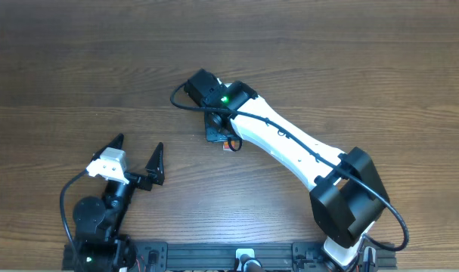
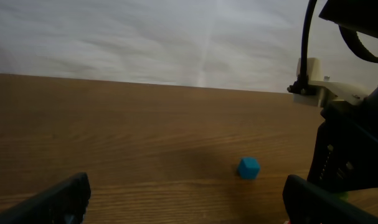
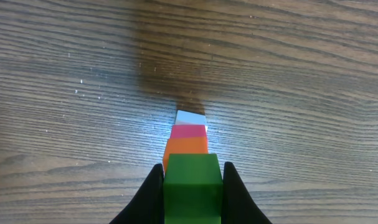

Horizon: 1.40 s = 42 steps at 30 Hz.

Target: Stack Cubes

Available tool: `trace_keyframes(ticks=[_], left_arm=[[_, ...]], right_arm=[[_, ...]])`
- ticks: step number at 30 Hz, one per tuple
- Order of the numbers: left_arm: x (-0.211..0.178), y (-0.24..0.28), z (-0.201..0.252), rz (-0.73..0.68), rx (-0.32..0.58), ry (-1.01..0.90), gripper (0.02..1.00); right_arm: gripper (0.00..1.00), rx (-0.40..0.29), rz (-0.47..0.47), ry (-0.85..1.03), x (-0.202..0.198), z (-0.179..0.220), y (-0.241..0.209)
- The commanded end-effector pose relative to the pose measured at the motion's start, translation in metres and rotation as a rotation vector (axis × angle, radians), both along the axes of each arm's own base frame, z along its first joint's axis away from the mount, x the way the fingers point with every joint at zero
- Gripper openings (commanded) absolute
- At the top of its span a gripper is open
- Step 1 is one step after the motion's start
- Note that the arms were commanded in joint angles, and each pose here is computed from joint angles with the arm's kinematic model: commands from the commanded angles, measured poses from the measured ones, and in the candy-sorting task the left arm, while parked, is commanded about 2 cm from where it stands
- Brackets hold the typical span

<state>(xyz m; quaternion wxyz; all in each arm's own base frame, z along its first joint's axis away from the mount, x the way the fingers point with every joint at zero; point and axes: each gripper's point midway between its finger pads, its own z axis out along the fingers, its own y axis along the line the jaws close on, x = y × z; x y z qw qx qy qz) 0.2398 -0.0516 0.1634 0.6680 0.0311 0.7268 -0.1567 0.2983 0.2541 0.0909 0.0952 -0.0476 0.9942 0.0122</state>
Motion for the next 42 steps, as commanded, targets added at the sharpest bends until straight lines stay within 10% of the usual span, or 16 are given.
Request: trace_keyframes(ticks=[1,23,33,42], left_arm=[[0.001,0.001,-0.002,0.009,0.015,-0.006,0.998],[0.001,0.001,-0.003,0.009,0.015,-0.006,0.998],[0.001,0.001,-0.003,0.009,0.015,-0.006,0.998],[0.001,0.001,-0.002,0.009,0.015,-0.006,0.998]], right_arm=[[0.009,-0.012,-0.007,0.012,0.000,-0.007,-0.002],[0.294,-0.006,-0.006,0.019,-0.003,-0.007,0.000],[0.779,-0.001,-0.006,0.013,-0.002,-0.007,0.002],[0.897,0.043,0.023,-0.047,0.018,0.019,0.010]])
